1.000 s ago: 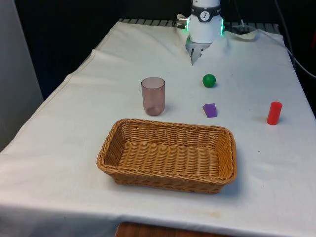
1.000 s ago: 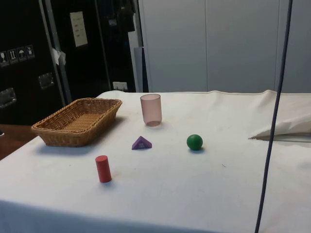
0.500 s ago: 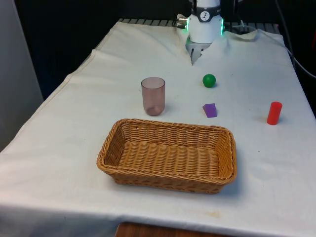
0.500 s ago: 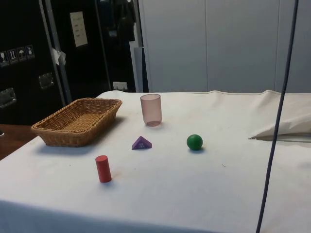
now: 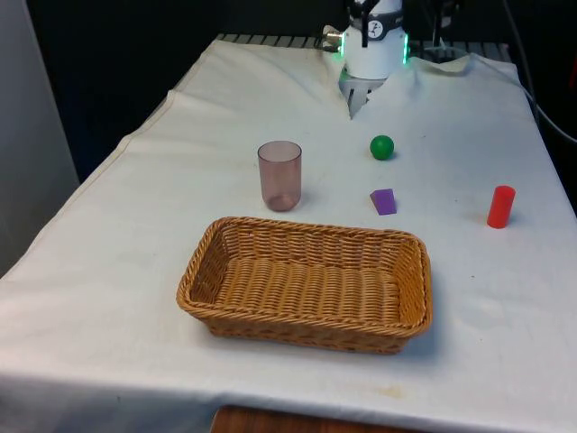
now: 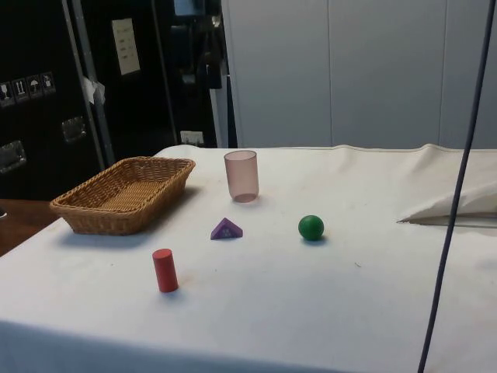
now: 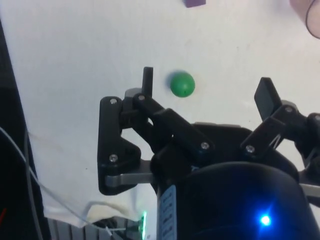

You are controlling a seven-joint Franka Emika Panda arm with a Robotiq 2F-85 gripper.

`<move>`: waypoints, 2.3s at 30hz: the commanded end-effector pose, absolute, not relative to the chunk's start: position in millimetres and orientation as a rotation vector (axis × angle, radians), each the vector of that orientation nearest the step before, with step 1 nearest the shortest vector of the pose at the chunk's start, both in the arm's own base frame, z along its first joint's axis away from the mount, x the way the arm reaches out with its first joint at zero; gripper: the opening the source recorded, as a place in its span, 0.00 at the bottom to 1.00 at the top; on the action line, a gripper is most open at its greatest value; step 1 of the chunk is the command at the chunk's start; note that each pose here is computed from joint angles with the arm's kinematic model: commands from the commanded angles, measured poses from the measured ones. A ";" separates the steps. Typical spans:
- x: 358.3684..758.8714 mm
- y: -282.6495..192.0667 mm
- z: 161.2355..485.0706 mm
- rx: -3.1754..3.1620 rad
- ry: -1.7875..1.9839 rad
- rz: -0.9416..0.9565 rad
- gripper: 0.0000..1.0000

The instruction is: Pick up the triangular block and place it into the basket.

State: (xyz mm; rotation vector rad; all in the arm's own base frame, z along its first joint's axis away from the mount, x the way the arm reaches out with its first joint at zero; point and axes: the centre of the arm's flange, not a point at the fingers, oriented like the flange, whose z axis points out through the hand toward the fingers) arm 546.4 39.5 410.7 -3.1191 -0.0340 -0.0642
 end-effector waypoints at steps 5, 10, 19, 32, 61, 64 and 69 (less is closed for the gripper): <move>540.7 46.8 390.0 -3.122 -0.022 -0.097 1.00; 539.8 54.3 374.7 -3.123 -0.023 -0.111 1.00; 544.9 63.1 347.3 -3.127 -0.011 -0.132 1.00; 549.8 63.3 306.4 -3.136 0.014 -0.143 1.00; 526.3 66.0 224.8 -3.145 -0.145 -0.231 1.00; 526.5 66.3 218.5 -3.145 -0.173 -0.236 1.00; 526.3 65.1 212.0 -3.151 -0.198 -0.226 1.00</move>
